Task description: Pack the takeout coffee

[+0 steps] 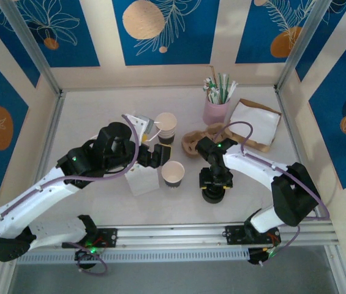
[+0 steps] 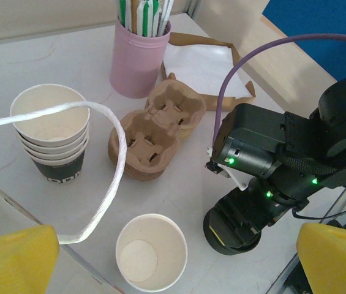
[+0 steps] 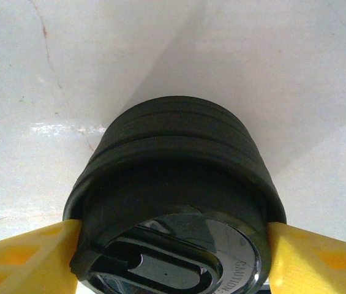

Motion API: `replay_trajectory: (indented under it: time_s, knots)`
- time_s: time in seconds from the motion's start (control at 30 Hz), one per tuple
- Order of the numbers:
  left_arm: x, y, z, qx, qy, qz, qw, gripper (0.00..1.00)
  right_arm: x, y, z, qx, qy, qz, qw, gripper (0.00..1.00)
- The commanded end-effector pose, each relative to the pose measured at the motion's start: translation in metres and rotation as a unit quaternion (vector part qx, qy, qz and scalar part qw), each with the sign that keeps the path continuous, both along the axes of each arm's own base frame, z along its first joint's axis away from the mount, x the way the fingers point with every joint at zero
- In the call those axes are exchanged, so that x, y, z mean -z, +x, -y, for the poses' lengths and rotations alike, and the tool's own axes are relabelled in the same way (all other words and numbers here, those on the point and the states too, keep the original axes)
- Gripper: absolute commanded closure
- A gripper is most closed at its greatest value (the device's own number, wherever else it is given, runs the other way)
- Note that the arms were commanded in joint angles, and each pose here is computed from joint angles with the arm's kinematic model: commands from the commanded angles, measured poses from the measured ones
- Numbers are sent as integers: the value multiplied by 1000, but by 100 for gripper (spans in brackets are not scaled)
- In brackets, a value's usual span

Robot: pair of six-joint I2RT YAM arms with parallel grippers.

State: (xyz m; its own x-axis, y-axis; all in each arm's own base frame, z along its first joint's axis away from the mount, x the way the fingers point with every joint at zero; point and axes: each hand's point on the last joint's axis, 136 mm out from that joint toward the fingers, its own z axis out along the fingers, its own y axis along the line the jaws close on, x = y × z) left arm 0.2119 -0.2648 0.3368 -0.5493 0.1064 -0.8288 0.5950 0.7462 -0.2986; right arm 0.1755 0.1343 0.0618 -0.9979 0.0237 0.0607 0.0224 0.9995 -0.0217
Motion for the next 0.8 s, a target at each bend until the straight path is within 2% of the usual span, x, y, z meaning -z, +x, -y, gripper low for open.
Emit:
replay_trajectory:
  time_s: [0.0, 0.57, 0.77]
  knots:
    - [1, 2, 0, -3, 5, 10, 1000, 0, -2, -7, 3, 4, -13, -9, 1000, 29]
    - [2, 2, 1, -3, 5, 10, 1000, 0, -34, -11, 2, 7, -1, 17, 1000, 30]
    - [-1, 5, -15, -32, 15, 28, 999, 0, -60, -5, -10, -4, 28, 55, 998, 30]
